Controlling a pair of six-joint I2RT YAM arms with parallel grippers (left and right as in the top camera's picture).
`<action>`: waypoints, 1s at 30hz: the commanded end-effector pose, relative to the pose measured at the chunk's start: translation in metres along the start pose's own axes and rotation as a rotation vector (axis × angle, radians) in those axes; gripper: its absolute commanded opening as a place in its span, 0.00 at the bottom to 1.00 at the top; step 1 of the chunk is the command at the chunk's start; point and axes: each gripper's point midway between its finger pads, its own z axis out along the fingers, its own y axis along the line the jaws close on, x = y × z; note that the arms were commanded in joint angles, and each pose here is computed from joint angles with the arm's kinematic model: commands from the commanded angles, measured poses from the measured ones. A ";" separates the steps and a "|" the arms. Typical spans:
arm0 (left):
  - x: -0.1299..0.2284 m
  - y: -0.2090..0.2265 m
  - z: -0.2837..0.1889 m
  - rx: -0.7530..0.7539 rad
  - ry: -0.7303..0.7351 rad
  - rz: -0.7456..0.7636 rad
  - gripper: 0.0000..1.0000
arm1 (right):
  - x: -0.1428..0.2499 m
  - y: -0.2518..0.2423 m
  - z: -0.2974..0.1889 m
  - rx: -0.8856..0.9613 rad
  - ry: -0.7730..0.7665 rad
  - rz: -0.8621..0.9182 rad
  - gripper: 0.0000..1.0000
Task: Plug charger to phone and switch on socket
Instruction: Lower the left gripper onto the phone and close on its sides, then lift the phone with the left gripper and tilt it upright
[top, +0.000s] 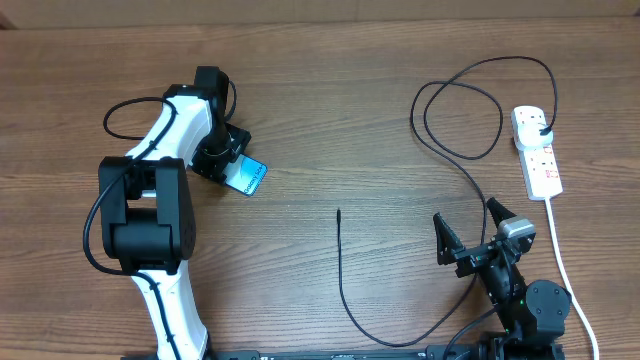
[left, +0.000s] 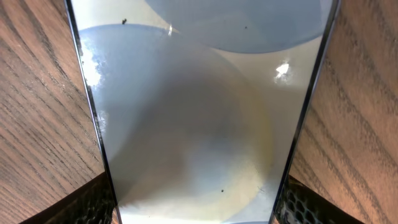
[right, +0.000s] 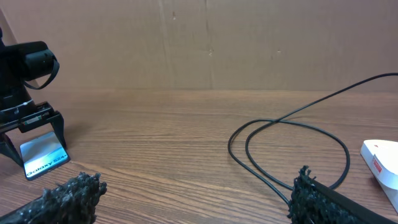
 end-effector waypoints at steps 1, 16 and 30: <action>0.006 0.011 0.016 -0.038 0.036 -0.018 0.62 | -0.003 0.000 -0.001 0.001 -0.012 -0.005 1.00; 0.006 0.011 0.016 -0.038 0.036 -0.018 0.04 | -0.003 0.000 -0.001 0.001 -0.012 -0.005 1.00; 0.002 0.002 0.002 -0.016 0.027 -0.010 0.04 | -0.003 0.000 -0.001 0.001 -0.012 -0.005 1.00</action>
